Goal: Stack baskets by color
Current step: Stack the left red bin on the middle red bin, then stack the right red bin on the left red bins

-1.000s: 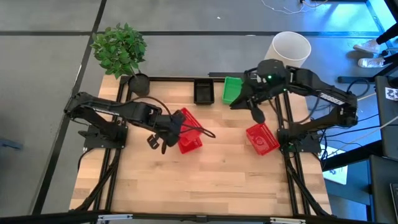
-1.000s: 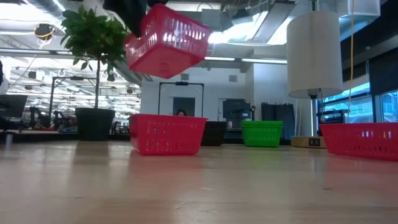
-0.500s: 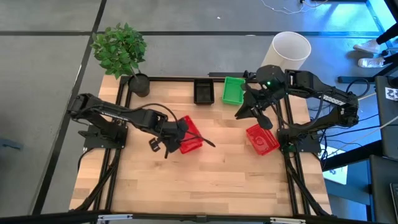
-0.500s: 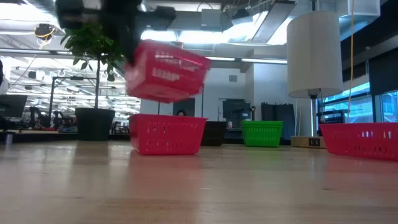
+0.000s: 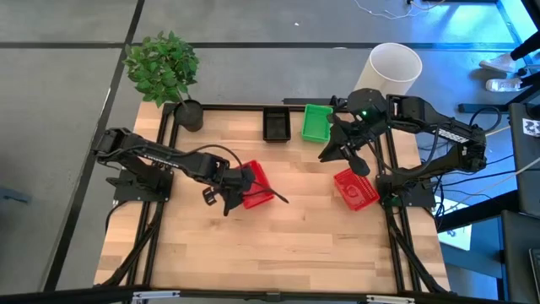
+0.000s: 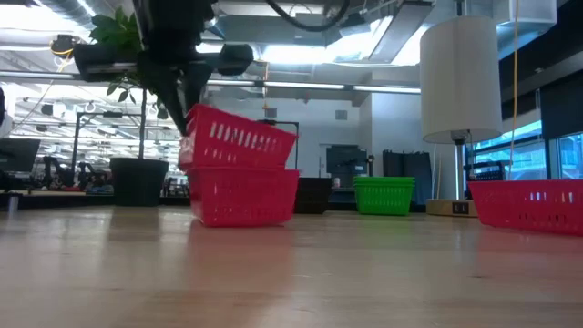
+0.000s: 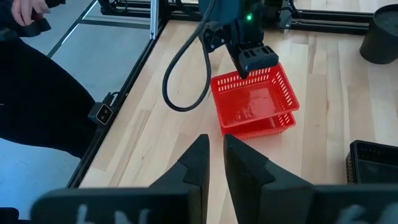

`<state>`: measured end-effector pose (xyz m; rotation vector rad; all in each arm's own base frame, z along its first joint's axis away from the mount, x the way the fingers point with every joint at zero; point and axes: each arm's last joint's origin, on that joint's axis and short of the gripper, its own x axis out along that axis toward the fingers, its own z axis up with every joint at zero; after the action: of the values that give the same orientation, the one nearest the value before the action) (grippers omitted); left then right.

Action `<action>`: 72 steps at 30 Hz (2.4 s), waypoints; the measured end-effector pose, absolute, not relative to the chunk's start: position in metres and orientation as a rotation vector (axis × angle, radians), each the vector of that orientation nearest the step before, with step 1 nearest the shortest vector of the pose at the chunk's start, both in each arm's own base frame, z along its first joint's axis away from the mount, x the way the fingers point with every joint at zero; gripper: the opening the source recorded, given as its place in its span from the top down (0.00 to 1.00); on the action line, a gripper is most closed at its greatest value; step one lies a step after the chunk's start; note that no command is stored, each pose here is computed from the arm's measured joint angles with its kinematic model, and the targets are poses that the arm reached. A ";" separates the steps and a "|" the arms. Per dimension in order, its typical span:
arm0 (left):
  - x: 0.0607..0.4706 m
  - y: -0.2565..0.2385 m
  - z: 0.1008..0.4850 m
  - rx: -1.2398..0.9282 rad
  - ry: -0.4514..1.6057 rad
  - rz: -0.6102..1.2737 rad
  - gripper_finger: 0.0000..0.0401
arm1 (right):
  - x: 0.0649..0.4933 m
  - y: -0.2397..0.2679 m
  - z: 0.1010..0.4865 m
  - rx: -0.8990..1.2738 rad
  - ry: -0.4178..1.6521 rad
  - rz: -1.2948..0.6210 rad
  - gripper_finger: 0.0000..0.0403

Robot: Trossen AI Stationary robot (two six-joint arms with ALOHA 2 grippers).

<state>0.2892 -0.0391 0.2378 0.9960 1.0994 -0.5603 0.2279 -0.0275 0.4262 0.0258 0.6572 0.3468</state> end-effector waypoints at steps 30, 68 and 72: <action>0.298 -0.026 0.253 0.899 1.016 -0.199 0.90 | 0.227 -0.028 0.425 0.182 0.705 0.283 0.88; 0.187 0.023 0.372 0.441 0.554 0.297 0.93 | 0.218 -0.009 0.253 0.831 1.468 -0.484 0.70; 0.187 0.025 0.372 0.424 0.553 0.310 0.93 | 0.211 -0.008 0.226 0.841 1.508 -0.520 0.71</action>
<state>0.1872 0.0247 0.3718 0.4239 0.5534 0.3104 0.2113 -0.0083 0.2260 0.8411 1.5085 -0.5203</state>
